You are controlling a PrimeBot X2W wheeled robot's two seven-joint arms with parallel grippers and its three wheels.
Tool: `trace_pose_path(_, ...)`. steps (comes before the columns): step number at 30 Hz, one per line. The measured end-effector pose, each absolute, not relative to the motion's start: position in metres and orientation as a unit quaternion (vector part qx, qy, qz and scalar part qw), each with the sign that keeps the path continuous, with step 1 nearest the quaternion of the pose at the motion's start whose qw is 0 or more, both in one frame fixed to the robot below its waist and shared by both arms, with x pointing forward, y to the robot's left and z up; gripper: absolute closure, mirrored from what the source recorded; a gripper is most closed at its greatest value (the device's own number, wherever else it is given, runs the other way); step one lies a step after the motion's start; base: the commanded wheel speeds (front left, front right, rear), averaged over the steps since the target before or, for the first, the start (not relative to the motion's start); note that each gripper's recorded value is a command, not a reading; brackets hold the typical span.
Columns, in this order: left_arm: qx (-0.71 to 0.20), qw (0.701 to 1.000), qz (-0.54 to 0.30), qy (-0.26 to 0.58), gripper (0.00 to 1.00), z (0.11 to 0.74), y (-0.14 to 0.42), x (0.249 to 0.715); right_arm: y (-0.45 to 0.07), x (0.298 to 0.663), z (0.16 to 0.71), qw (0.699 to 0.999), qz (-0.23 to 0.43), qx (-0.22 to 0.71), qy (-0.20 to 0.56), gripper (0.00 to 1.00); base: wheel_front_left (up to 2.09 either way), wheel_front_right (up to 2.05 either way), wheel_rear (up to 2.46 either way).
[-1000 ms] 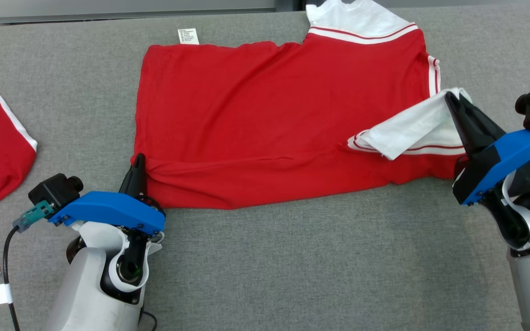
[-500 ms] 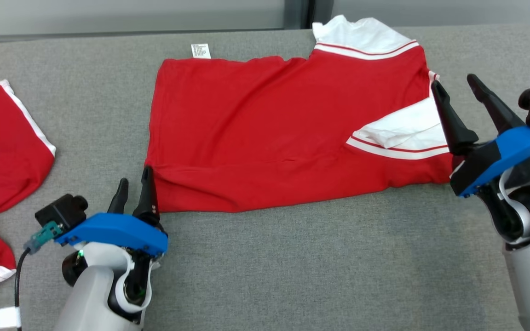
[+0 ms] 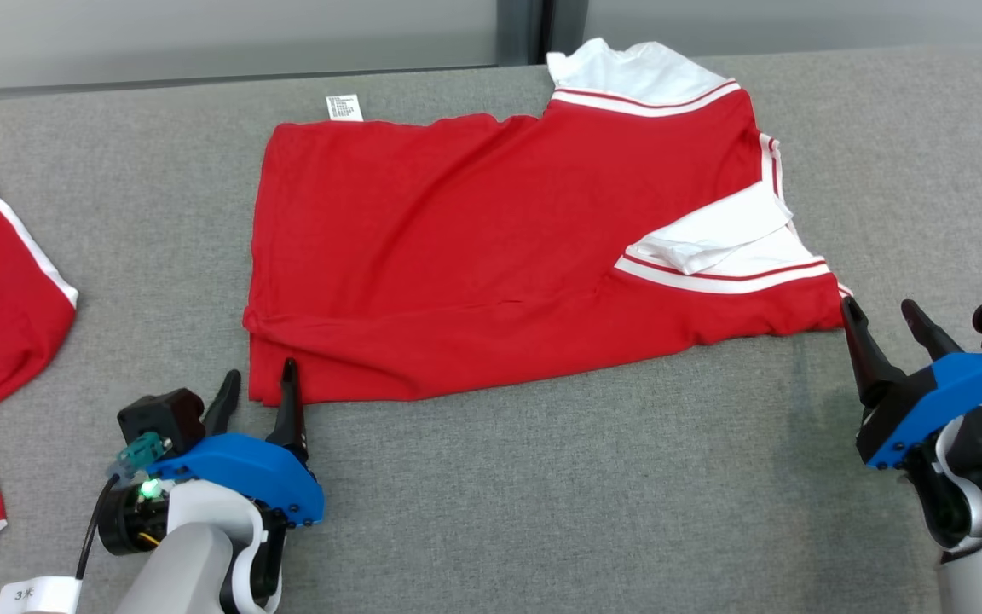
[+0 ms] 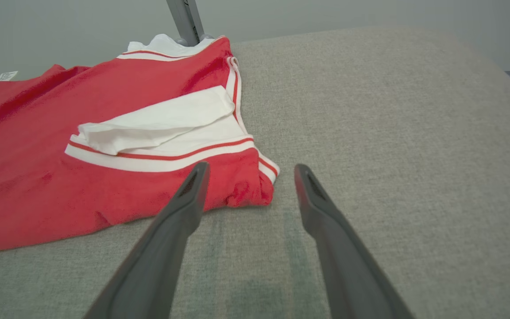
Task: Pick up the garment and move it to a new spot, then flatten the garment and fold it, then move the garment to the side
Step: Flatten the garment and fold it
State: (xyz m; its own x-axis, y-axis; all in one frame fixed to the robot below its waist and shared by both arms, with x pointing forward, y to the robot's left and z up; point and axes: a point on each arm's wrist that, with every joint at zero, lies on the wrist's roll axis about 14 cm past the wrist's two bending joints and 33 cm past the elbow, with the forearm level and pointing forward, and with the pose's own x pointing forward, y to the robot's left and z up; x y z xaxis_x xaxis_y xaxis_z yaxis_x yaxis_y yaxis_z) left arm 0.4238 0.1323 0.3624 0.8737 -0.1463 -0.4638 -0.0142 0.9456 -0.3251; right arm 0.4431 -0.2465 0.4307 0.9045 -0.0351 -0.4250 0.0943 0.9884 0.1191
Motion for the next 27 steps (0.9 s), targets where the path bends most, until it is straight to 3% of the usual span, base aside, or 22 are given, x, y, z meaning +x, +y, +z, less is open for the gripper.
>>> trace_pose_path(16, -0.116, 0.946, -0.056, 0.298, 0.00, 0.341, 0.128, 0.425, -0.237, 0.461, 0.375, 0.953, -0.059, 0.096, 0.280, 0.00, 0.00, 0.00, 0.00)
trace_pose_path(17, -0.116, 0.944, -0.060, 0.303, 0.15, 0.340, 0.127, 0.424, -0.234, 0.460, 0.371, 0.951, -0.056, 0.098, 0.288, 0.00, 0.00, 0.00, 0.00)
trace_pose_path(18, -0.114, 0.942, -0.065, 0.308, 0.57, 0.339, 0.126, 0.424, -0.231, 0.460, 0.369, 0.949, -0.053, 0.097, 0.294, 0.07, 0.00, 0.00, 0.00)
trace_pose_path(19, -0.113, 0.941, -0.069, 0.311, 1.00, 0.338, 0.125, 0.423, -0.230, 0.461, 0.369, 0.949, -0.051, 0.097, 0.296, 0.65, 0.00, 0.00, 0.00)
trace_pose_path(20, -0.115, 0.940, -0.069, 0.313, 1.00, 0.338, 0.125, 0.422, -0.229, 0.462, 0.369, 0.949, -0.049, 0.096, 0.295, 1.00, 0.00, 0.00, 0.00)
trace_pose_path(27, -0.143, 0.939, -0.064, 0.307, 1.00, 0.347, 0.124, 0.412, -0.233, 0.458, 0.390, 0.961, -0.051, 0.097, 0.253, 1.00, 0.00, 0.00, 0.00)
